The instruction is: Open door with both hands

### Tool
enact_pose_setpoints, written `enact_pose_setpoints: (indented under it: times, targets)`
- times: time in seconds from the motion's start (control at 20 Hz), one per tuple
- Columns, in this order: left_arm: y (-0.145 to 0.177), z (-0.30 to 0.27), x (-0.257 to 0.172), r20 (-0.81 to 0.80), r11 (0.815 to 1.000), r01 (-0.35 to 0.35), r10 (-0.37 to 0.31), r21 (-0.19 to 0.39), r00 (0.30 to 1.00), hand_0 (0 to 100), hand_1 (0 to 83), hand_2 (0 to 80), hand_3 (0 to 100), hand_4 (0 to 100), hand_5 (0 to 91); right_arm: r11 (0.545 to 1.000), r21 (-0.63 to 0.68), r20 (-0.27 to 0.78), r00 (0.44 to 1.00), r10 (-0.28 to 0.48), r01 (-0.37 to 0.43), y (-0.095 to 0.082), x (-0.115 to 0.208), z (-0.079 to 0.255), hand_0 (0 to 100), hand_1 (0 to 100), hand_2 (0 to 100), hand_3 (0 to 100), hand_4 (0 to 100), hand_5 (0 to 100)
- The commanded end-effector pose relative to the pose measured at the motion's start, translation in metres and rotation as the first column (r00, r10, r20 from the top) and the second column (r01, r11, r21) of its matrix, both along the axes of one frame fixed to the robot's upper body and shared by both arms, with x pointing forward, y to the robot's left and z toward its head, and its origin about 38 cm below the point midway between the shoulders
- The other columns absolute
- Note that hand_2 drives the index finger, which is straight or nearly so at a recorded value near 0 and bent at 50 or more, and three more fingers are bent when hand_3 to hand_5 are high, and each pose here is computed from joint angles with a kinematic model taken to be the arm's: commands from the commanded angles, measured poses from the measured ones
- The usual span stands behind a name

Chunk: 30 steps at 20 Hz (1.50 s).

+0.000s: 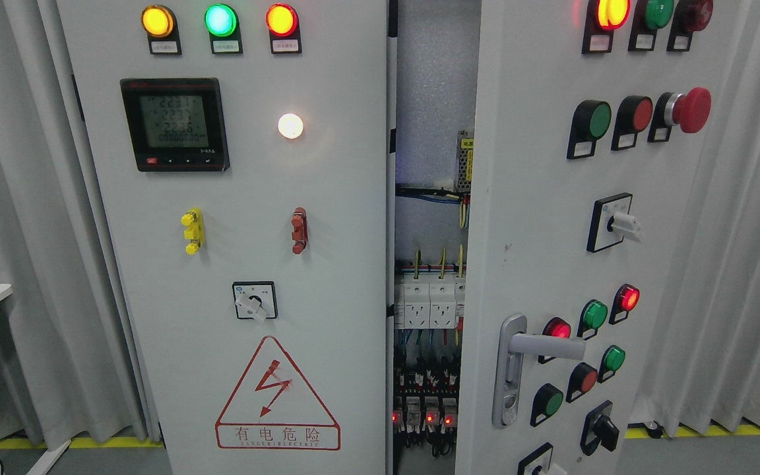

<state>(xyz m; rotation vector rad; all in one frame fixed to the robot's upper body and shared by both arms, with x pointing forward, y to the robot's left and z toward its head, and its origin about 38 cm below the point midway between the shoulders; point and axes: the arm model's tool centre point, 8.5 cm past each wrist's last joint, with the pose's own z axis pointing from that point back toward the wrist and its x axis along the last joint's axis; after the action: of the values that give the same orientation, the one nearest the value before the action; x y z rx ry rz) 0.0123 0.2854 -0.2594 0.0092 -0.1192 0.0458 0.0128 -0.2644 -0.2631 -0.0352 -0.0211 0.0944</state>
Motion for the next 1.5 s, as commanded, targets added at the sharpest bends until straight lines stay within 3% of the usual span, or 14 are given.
enact_pose_setpoints:
  times: [0.0, 0.35, 0.65, 0.75, 0.8, 0.85, 0.9, 1.0, 1.05, 1.2, 1.35, 1.45]
  targets:
    - [0.001, 0.000, 0.012, 0.019, 1.000, 0.016, -0.016, 0.002, 1.000, 29, 0.0, 2.7, 3, 3, 0.0, 1.000, -0.009, -0.030, 1.000, -0.003, 0.003, -0.006, -0.019, 0.000, 22, 0, 0, 0, 0, 0]
    - [-0.003, 0.000, 0.018, 0.034, 1.000, 0.014, -0.014, -0.003, 0.999, 29, 0.0, 2.8, 3, 3, 0.0, 1.000, -0.009, -0.031, 1.000, -0.003, 0.003, -0.006, -0.020, 0.000, 22, 0, 0, 0, 0, 0]
    - [0.009, 0.017, 0.063, 0.316, 0.999, 0.043, -0.051, 0.033, 0.947, 29, 0.0, 2.8, 3, 3, 0.0, 1.000, -0.009, -0.030, 1.000, -0.003, 0.003, -0.006, -0.019, 0.000, 22, 0, 0, 0, 0, 0]
    - [0.012, 0.033, 0.083, 0.421, 0.999, 0.042, -0.039, 0.003, 0.906, 29, 0.0, 2.8, 3, 3, 0.0, 1.000, -0.009, -0.030, 1.000, -0.003, 0.003, -0.006, -0.019, 0.000, 22, 0, 0, 0, 0, 0]
    - [0.009, 0.041, 0.094, 0.467, 0.996, 0.079, -0.049, -0.045, 0.883, 29, 0.0, 2.8, 3, 3, 0.0, 1.000, -0.009, -0.030, 1.000, -0.002, 0.002, -0.006, -0.019, 0.000, 22, 0, 0, 0, 0, 0]
    - [0.004, 0.048, 0.101, 0.501, 0.985, 0.138, -0.067, -0.105, 0.863, 29, 0.0, 2.8, 3, 3, 0.0, 1.000, -0.009, -0.030, 1.000, -0.003, 0.003, -0.006, -0.019, 0.000, 22, 0, 0, 0, 0, 0]
    - [-0.005, 0.056, 0.105, 0.535, 0.960, 0.214, -0.087, -0.180, 0.840, 29, 0.0, 2.8, 3, 3, 0.0, 1.000, -0.009, -0.031, 1.000, -0.003, 0.003, -0.006, -0.020, 0.000, 22, 0, 0, 0, 0, 0]
    - [-0.011, 0.074, 0.114, 0.599, 0.895, 0.353, -0.130, -0.272, 0.790, 29, 0.0, 2.8, 3, 3, 0.0, 1.000, -0.009, -0.030, 1.000, -0.003, 0.003, -0.006, -0.019, 0.000, 22, 0, 0, 0, 0, 0]
    - [-0.011, 0.081, 0.115, 0.621, 0.880, 0.386, -0.143, -0.276, 0.770, 29, 0.0, 2.8, 3, 3, 0.0, 1.000, -0.009, -0.030, 1.000, -0.003, 0.003, -0.006, -0.019, 0.000, 22, 0, 0, 0, 0, 0]
    - [-0.007, 0.118, 0.132, 0.722, 0.873, 0.443, -0.170, -0.206, 0.671, 29, 0.0, 2.7, 3, 3, 0.0, 1.000, -0.009, -0.030, 1.000, -0.003, 0.003, -0.006, -0.019, 0.000, 22, 0, 0, 0, 0, 0]
    - [-0.008, 0.166, 0.155, 0.825, 0.862, 0.482, -0.153, -0.158, 0.544, 29, 0.0, 2.7, 3, 3, 0.0, 1.000, -0.009, -0.030, 1.000, -0.003, 0.003, -0.006, -0.020, 0.000, 22, 0, 0, 0, 0, 0]
    - [-0.004, 0.205, 0.168, 0.886, 0.841, 0.522, -0.125, -0.145, 0.447, 29, 0.0, 2.8, 3, 3, 0.0, 1.000, -0.009, -0.030, 1.000, -0.003, 0.003, -0.006, -0.019, 0.000, 22, 0, 0, 0, 0, 0]
